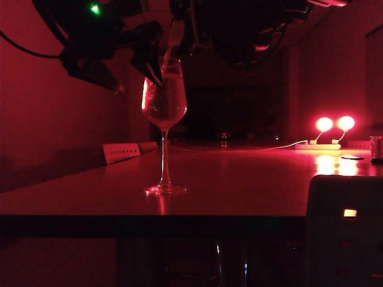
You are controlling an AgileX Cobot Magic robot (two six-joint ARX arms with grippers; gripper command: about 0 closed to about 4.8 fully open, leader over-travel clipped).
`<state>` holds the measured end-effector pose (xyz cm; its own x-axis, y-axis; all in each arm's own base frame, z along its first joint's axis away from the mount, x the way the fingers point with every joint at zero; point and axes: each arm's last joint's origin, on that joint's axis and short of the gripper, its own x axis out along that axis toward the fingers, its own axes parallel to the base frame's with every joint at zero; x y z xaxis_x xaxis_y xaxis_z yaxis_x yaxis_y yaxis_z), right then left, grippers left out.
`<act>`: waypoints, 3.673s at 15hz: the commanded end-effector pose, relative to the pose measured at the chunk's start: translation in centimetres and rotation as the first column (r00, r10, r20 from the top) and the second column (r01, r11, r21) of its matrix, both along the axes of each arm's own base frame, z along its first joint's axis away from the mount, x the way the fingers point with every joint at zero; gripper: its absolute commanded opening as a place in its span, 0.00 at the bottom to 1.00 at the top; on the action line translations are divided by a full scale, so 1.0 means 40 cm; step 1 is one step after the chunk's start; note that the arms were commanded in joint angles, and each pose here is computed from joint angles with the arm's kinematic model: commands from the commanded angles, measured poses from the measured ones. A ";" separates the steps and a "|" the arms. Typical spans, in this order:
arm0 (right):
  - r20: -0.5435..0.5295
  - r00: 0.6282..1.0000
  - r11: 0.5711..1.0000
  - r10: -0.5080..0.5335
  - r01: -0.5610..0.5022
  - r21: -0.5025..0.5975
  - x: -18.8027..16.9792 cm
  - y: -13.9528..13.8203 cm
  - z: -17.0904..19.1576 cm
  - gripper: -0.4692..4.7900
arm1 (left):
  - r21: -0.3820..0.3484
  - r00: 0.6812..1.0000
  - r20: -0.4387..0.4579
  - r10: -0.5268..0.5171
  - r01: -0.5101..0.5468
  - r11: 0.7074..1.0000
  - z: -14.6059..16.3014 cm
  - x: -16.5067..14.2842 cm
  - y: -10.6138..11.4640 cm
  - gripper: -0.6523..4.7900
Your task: Pick up the black thermos cup, pour some water from it into the stemmed glass, and then put the thermos cup back on the table.
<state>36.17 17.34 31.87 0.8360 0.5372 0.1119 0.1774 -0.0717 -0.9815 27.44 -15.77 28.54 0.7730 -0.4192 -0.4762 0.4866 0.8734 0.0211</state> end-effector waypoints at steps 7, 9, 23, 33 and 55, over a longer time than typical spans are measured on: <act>0.132 0.991 1.000 -0.004 0.003 0.007 -0.009 -0.004 0.043 0.37 | -0.009 1.000 0.012 0.003 -0.003 1.000 0.008 0.000 0.000 1.00; 0.154 0.988 1.000 -0.006 0.003 0.016 -0.010 -0.004 0.049 0.37 | -0.009 1.000 0.012 0.003 -0.003 1.000 0.008 0.000 0.000 1.00; 0.198 0.980 1.000 -0.012 0.009 0.017 -0.013 -0.005 0.057 0.37 | -0.009 1.000 0.011 0.003 -0.003 1.000 0.008 0.000 0.000 1.00; -0.057 0.998 0.893 -0.021 0.045 0.449 -0.009 -0.014 0.060 0.37 | -0.008 1.000 0.011 0.004 -0.004 1.000 0.008 0.000 0.000 1.00; -0.468 0.853 -0.048 0.230 0.490 0.870 -0.019 -0.088 -0.137 0.37 | 0.020 1.000 0.024 -0.003 0.002 1.000 0.007 0.000 0.001 1.00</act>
